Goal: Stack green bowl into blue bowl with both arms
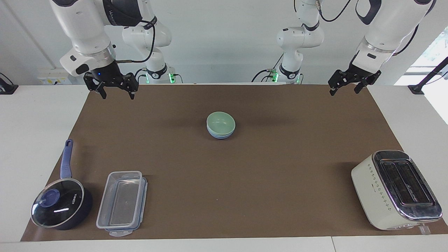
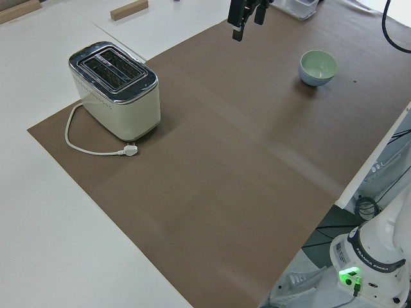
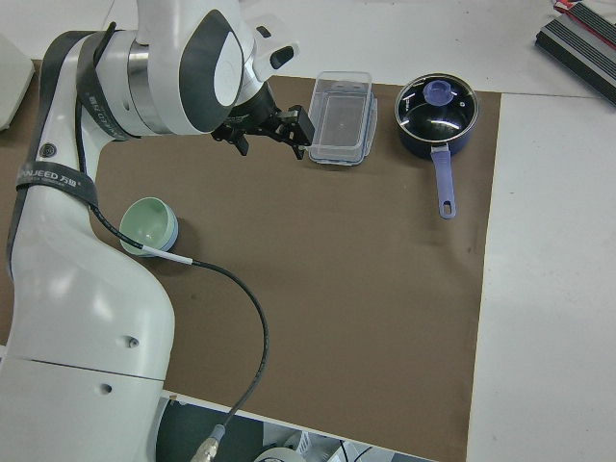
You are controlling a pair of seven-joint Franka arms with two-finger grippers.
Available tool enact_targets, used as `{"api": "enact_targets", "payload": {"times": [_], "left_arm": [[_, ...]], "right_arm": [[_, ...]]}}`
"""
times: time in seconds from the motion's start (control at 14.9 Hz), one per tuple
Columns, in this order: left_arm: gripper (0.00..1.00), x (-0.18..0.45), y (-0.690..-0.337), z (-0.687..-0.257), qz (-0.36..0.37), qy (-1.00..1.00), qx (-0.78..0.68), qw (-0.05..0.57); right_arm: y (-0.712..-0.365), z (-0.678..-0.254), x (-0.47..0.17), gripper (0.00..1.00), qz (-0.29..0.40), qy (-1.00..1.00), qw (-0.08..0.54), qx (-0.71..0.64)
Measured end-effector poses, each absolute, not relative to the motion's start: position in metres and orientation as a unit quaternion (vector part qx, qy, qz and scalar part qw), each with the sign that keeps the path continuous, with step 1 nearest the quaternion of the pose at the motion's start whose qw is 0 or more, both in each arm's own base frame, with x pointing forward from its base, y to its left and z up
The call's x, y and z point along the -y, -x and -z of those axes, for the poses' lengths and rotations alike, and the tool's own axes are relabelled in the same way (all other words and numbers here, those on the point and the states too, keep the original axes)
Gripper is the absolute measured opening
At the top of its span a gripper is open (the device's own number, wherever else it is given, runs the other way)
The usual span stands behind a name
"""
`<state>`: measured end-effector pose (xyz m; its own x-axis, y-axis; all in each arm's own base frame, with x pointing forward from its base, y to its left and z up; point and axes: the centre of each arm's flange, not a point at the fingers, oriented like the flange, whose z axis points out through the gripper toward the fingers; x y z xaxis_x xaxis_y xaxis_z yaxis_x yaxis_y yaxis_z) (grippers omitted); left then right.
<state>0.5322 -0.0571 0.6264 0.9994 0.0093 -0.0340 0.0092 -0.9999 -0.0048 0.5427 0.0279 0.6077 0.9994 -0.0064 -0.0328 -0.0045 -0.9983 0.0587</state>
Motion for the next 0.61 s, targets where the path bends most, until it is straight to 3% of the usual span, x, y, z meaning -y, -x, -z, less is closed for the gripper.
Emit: {"api": "enact_targets", "payload": {"times": [0.61], "left_arm": [[1.0, 0.0571, -0.5322, -0.6264, -0.017, 1.0, 0.005, 0.002]], "right_arm": [[-0.5466, -0.6109, -0.0223, 1.0, 0.002, -1.0, 0.024, 0.009]]}}
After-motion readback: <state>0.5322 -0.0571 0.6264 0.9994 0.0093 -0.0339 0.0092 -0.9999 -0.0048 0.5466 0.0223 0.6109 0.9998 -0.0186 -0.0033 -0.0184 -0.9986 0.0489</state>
